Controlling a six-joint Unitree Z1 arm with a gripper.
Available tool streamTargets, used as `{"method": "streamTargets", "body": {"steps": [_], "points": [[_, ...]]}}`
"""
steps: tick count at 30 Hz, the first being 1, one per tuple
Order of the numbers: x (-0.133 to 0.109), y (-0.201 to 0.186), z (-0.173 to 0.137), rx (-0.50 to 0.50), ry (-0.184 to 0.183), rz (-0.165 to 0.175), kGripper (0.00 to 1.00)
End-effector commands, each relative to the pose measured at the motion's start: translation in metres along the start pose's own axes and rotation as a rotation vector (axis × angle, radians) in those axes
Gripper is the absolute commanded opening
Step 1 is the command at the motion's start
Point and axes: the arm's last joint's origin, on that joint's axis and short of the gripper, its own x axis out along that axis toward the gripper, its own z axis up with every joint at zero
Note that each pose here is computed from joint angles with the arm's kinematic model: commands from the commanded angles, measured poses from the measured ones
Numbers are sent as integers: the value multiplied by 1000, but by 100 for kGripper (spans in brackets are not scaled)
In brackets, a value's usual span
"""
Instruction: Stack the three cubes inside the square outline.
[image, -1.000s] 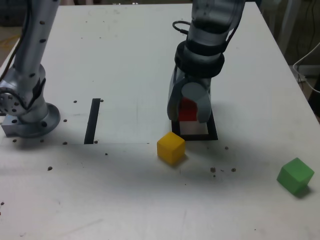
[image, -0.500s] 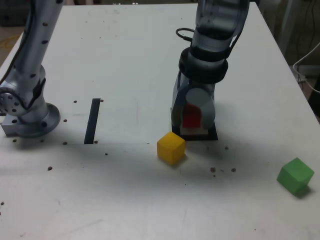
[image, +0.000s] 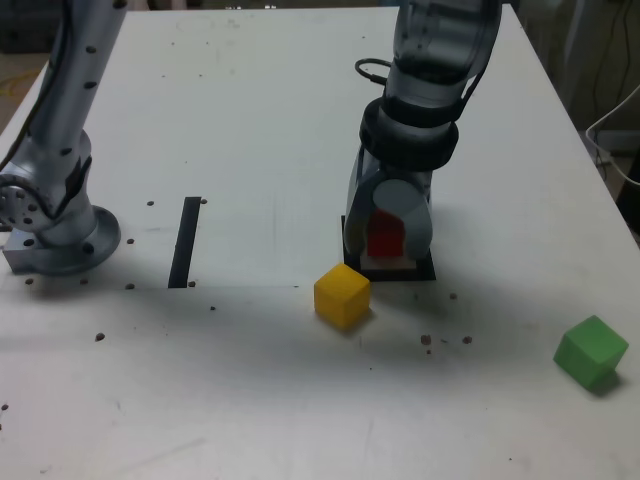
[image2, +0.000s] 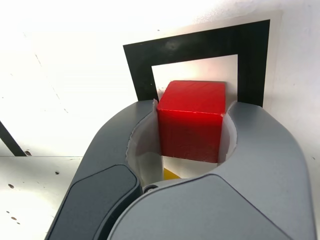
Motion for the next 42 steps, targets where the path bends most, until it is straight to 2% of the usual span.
{"method": "streamTargets", "body": {"steps": [1,4,6,11,17,25,34,42], "points": [[3,-1,3,6,2,-8,67],[3,-1,3,9,-5,-12,91],[1,-1,3,9,-15,-7,99],[-5,0,-2,15,-34,6,100],[-3,-1,-6,19,-31,6,100],[-9,-7,-14,29,-50,14,100],[-21,-9,-26,16,-64,49,100],[-34,-9,-45,14,-80,49,100]]}}
